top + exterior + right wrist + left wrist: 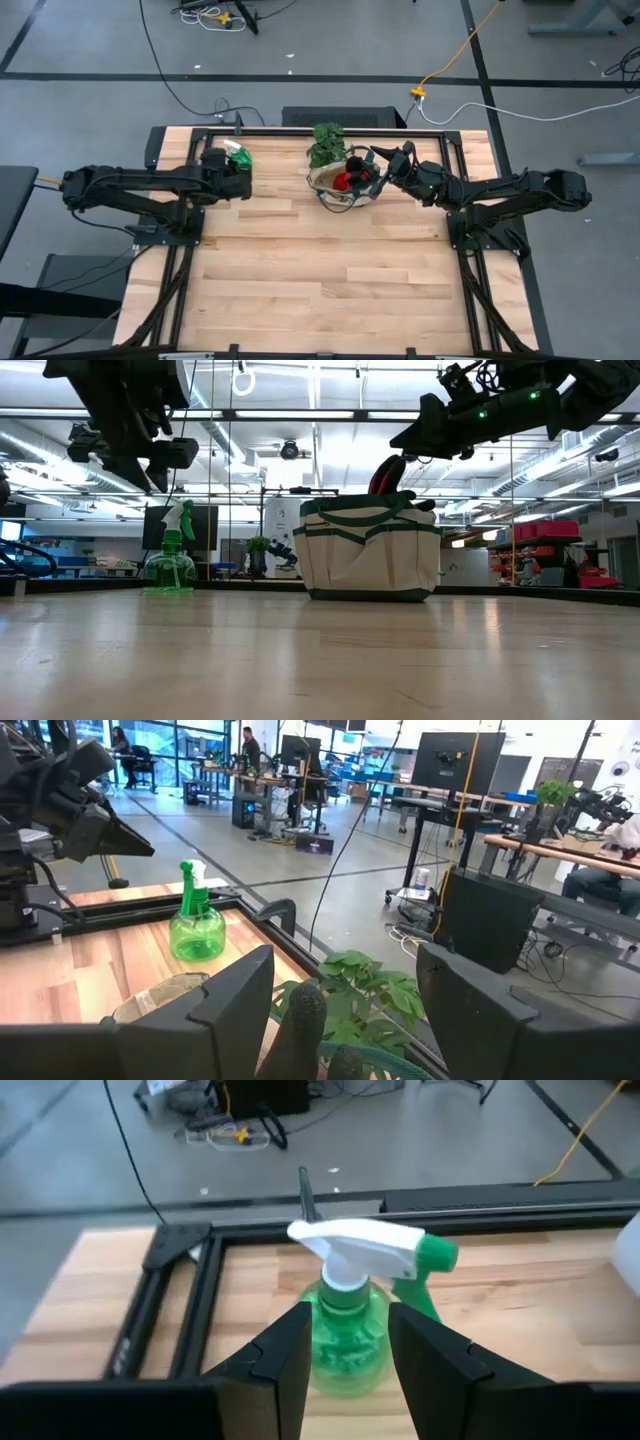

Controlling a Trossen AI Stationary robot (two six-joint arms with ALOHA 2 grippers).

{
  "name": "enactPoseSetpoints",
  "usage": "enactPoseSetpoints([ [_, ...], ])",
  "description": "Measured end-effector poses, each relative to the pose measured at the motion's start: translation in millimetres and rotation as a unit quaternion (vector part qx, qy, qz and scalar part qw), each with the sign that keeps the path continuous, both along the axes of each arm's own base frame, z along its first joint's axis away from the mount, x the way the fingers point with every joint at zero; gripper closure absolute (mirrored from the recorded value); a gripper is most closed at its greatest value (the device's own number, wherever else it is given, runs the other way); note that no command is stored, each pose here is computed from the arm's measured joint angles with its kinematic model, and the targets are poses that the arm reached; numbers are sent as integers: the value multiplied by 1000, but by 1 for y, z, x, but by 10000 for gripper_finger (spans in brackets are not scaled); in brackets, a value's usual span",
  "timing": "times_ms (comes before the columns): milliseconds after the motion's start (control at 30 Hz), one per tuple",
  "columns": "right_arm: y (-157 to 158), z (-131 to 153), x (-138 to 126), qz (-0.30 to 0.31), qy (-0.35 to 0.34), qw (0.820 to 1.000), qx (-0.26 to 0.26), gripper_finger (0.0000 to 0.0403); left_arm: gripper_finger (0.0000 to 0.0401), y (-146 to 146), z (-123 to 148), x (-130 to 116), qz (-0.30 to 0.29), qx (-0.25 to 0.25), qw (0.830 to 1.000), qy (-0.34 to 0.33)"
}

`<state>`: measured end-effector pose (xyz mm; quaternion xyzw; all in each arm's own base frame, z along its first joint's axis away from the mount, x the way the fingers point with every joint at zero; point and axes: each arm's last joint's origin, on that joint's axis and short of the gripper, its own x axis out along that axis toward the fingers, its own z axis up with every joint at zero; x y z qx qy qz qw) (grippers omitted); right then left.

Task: Pick & Place Garden tools in Gardening bag
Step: Put the green spray bottle into the green gardening bag

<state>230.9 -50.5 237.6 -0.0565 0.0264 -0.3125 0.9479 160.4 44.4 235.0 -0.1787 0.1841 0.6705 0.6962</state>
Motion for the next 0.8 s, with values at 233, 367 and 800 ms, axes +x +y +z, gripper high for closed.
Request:
enactPoseSetpoints([
  [233, 0, 0, 0, 0, -3, 1000, 0, 156, 259, 1, -4, 11, -7, -12, 1000, -23],
  [367, 0, 1, 0, 10, -8, 1000, 0, 156, 259, 5, -8, 15, -1, -10, 1000, -4],
  [800, 1, 2, 0, 13, -9, 1000, 0, 156, 259, 22, -14, 11, 15, -43, 998, 53],
])
